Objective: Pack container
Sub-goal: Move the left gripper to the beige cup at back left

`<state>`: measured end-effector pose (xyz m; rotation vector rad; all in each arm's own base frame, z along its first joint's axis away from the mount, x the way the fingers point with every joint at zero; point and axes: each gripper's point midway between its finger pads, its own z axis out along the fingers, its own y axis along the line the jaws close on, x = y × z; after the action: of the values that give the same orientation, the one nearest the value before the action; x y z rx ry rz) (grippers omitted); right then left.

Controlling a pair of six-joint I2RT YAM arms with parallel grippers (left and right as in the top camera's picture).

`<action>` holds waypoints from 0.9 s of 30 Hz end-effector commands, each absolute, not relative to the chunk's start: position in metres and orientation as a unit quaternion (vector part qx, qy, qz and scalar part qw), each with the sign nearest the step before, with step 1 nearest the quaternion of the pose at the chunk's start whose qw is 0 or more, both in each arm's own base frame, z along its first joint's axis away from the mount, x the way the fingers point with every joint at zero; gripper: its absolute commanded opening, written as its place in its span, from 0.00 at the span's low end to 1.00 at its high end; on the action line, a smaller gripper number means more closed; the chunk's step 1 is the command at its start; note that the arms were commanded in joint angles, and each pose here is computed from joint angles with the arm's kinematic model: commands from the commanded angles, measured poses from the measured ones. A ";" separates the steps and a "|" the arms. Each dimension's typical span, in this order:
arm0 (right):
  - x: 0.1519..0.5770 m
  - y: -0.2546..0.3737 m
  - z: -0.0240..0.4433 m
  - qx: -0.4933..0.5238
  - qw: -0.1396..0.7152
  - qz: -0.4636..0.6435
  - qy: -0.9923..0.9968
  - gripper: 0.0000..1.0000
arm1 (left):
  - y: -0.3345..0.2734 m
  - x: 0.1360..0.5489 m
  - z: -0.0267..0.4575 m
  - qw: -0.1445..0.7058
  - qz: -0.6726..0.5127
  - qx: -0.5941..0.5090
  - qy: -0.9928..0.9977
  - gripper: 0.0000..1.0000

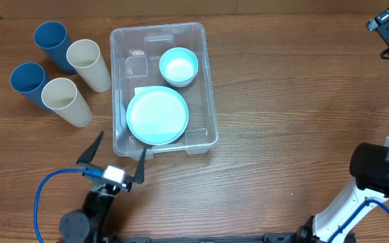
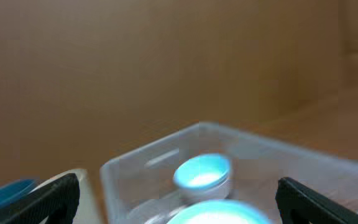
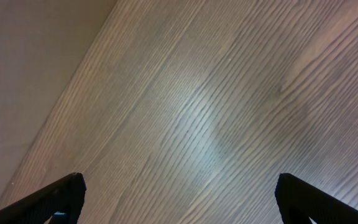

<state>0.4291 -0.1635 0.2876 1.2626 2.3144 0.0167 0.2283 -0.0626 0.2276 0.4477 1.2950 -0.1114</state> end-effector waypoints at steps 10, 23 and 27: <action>0.428 -0.163 0.296 0.465 0.261 0.005 0.846 1.00 | -0.041 0.205 0.426 0.691 -0.051 0.124 0.710 1.00; 0.428 -0.163 0.296 0.465 0.261 0.005 0.846 1.00 | -0.040 0.263 0.488 0.517 -0.063 0.143 0.841 1.00; 0.428 -0.164 0.296 0.465 0.261 0.005 0.846 1.00 | -0.027 0.291 0.467 0.481 -0.055 0.093 0.870 1.00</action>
<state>0.4292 -0.1635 0.2876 1.2624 2.3142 0.0173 0.2727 -0.0373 0.4772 0.3027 2.0654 -0.1713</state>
